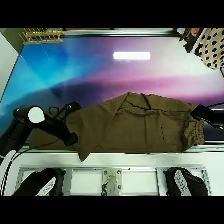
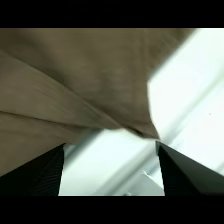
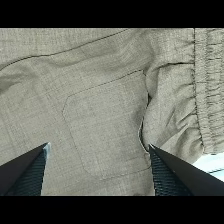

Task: Fold the clothes and pants, and hang the long-sleeved shirts on hangers.

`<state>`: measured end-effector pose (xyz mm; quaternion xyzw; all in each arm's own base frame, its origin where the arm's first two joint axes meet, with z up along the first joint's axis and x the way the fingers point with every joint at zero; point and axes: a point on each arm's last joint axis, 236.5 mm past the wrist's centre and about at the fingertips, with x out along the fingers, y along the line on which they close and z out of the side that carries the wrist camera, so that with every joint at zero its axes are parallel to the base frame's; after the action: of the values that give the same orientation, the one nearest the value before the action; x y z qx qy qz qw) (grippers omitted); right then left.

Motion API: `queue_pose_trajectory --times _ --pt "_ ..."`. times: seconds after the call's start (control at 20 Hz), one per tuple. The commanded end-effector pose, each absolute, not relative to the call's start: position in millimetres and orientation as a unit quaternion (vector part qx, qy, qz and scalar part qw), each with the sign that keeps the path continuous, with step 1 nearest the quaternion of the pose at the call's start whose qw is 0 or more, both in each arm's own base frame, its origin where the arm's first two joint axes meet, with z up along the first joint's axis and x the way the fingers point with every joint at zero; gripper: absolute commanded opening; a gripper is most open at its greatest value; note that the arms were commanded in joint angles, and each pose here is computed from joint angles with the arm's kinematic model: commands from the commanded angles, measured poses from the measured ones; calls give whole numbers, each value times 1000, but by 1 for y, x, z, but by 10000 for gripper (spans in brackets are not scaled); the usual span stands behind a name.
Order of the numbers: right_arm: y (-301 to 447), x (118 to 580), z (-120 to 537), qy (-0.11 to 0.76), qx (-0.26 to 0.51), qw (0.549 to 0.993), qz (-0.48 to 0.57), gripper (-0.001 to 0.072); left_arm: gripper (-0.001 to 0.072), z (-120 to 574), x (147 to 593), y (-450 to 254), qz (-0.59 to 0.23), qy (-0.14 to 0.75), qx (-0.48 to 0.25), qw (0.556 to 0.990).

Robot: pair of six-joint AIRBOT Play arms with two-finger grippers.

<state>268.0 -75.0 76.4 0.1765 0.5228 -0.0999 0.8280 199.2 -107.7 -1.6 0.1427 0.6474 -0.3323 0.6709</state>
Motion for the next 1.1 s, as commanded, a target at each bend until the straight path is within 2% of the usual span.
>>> queue_pose_trajectory --times 0.0,0.15,0.25,0.35,0.65,1.05 --pt "-75 268 76 523 177 828 -100 673 601 15 273 -79 -247 606 126 745" --pt "-75 268 76 523 177 828 -100 673 600 -6 315 -58 -210 616 -19 759" --pt "-75 268 76 523 177 828 -100 672 601 -32 329 -47 -197 629 -123 742" --pt "-75 268 76 523 177 828 -100 673 600 -58 334 -39 -205 639 -170 722" --pt "-75 268 76 523 177 828 -100 673 600 -101 348 -53 -250 634 -178 710" --pt "-75 268 76 523 177 828 -100 673 600 -105 360 -69 -280 646 -157 693"
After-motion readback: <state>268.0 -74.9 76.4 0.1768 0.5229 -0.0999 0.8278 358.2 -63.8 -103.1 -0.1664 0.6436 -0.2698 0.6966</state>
